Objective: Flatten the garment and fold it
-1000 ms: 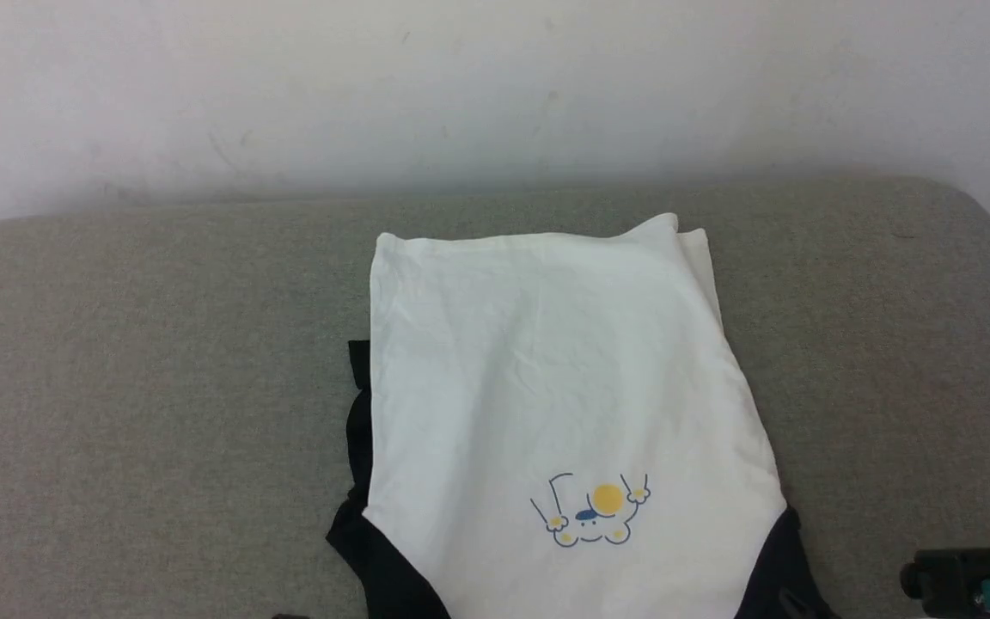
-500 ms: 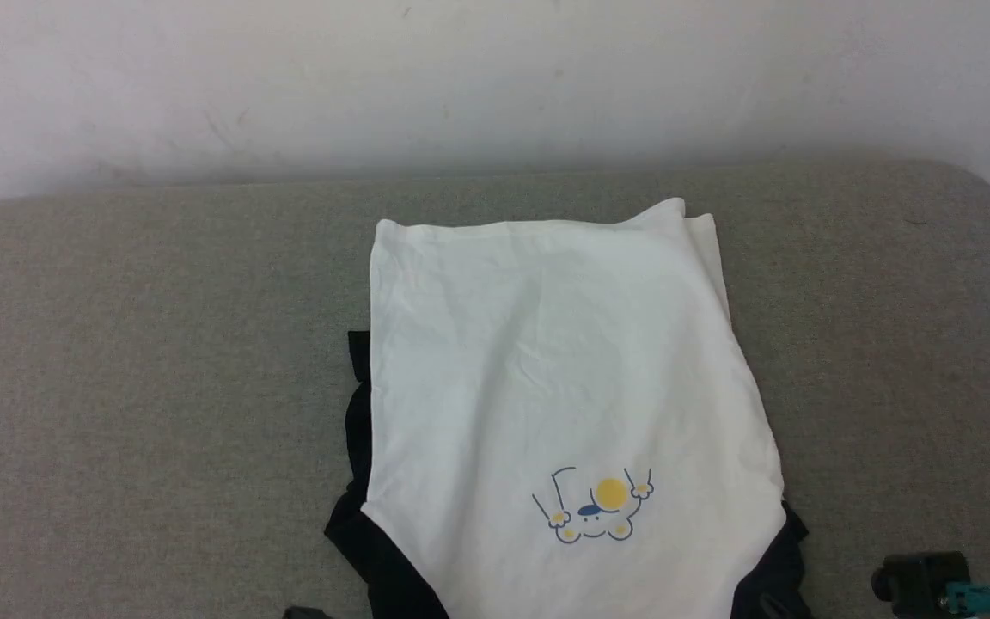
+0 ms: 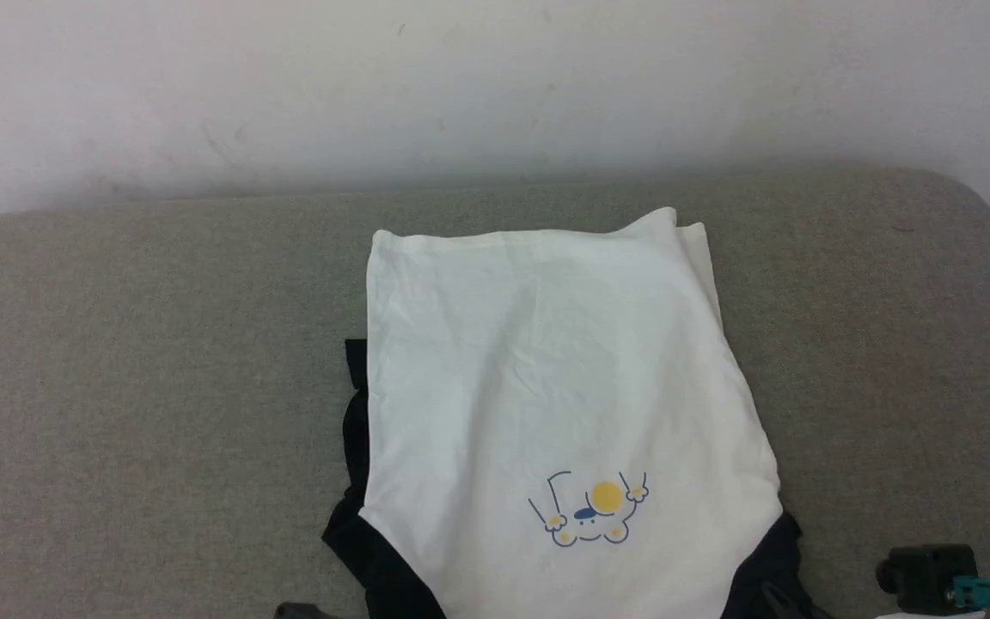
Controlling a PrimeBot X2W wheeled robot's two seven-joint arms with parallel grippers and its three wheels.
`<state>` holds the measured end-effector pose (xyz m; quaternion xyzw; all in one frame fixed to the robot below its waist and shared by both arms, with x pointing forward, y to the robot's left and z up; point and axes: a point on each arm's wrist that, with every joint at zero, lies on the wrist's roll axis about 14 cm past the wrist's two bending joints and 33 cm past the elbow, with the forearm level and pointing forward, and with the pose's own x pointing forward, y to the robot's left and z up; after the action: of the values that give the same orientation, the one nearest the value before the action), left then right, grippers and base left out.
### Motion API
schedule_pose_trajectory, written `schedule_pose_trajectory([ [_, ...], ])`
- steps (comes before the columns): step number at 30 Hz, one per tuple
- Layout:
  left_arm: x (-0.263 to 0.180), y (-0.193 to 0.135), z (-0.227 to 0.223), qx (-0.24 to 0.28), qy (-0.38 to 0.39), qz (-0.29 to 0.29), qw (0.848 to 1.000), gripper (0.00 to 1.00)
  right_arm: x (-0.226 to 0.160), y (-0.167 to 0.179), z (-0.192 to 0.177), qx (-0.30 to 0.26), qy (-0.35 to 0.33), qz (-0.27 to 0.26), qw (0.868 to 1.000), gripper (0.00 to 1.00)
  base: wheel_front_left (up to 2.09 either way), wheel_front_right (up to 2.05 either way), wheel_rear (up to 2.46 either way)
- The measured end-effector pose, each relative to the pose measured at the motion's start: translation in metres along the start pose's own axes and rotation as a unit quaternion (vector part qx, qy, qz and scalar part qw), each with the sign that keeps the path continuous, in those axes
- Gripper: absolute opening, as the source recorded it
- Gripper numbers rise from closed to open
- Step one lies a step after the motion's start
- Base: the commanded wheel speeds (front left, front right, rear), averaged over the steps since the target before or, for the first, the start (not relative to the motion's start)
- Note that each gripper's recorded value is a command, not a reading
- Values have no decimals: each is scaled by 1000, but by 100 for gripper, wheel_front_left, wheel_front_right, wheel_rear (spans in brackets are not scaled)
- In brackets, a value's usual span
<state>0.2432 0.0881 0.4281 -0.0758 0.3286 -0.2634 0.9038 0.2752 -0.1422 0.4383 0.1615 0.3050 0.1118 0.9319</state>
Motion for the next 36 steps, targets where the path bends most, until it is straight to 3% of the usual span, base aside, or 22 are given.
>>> schedule_pose_trajectory([
  [23, 9, 9, -13, -26, 23, 12, 999, 0, 11, 1, -10, 12, 23, 2, 1000, 2, 0, 0, 0],
  [24, 10, 10, -14, -27, 25, 14, 999, 20, 12, 1, -12, 14, 28, 3, 1000, 14, 0, 0, 0],
  [25, 11, 11, -15, -28, 25, 15, 999, 48, 12, 3, -15, 16, 34, 6, 999, 31, 0, 0, 0],
  [26, 11, 11, -16, -30, 26, 17, 999, 100, 13, 4, -16, 16, 37, 8, 999, 44, 0, 0, 0],
  [27, 12, 12, -16, -32, 25, 18, 999, 100, 13, 5, -16, 16, 37, 9, 999, 100, 0, 0, 0],
  [36, 8, 16, -15, -74, 6, 37, 997, 100, 11, 3, -13, 15, 31, 7, 999, 100, 0, 0, 0],
])
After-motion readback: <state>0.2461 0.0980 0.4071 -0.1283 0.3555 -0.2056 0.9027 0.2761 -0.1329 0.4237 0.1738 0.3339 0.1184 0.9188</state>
